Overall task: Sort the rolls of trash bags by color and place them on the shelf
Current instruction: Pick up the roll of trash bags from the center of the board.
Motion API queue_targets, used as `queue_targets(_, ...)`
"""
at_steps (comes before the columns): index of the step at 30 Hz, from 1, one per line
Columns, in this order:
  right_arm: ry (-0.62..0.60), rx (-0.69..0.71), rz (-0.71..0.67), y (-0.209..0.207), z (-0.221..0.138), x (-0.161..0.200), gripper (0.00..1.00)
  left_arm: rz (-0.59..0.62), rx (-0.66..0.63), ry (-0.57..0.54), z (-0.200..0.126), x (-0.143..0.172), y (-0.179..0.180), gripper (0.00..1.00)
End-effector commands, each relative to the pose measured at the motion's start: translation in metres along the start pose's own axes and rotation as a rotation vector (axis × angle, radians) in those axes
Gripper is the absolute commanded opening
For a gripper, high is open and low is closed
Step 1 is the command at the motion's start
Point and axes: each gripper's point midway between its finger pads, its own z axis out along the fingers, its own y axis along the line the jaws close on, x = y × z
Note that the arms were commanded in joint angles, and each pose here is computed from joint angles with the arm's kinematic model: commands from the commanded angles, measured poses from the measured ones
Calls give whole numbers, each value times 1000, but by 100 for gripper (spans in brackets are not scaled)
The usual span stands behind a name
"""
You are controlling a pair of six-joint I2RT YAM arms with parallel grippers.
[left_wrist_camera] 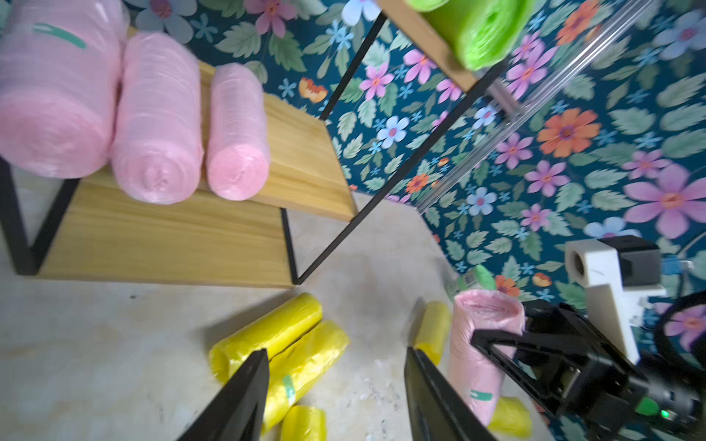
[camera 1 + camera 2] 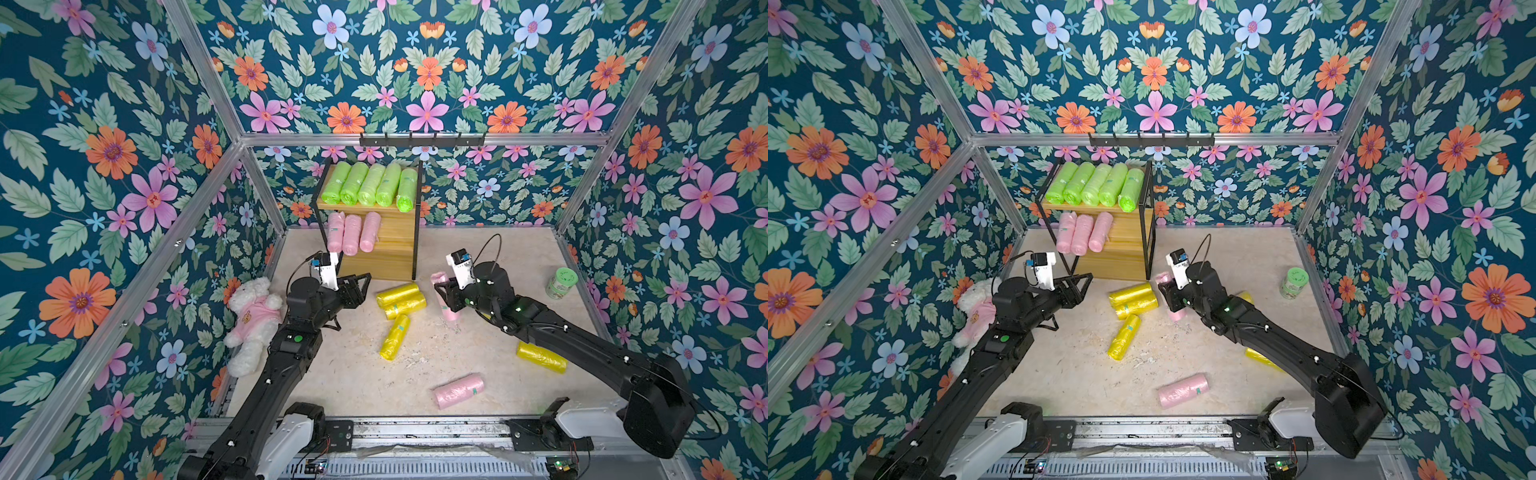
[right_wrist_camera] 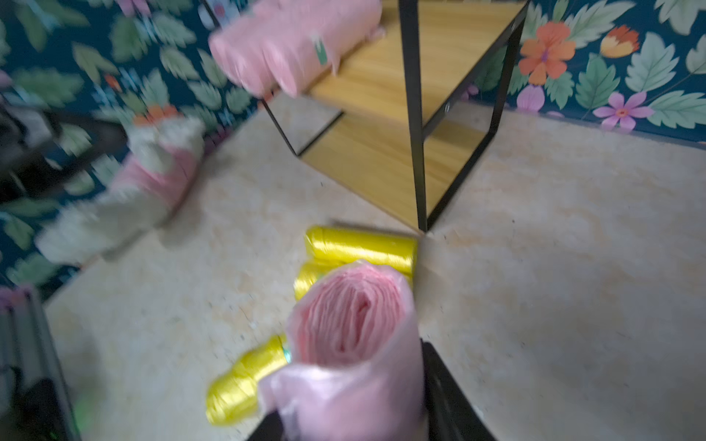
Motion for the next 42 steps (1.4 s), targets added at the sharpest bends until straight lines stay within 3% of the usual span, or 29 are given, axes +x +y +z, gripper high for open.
queue_targets(1, -347, -160, 296, 21, -25, -78, 41, -59, 188, -150, -7, -31, -43, 68)
queue_targets(5, -532, -244, 516, 18, -46, -104, 41, -103, 293, -191, -8, -30, -73, 74)
queue_targets(11, -641, -359, 698, 19, -60, -123, 40, -141, 363, -222, 0, -24, -101, 80)
queue_targets(30, -650, -556, 808, 48, -59, -146, 39, -188, 548, -139, 33, -6, -158, 87)
queue_targets(36, -649, -614, 836, 52, -58, -149, 39, -182, 568, -113, 41, -1, -163, 80)
queue_targets(42, -641, -623, 850, 52, -54, -147, 38, -186, 601, -141, 42, -6, -167, 62)
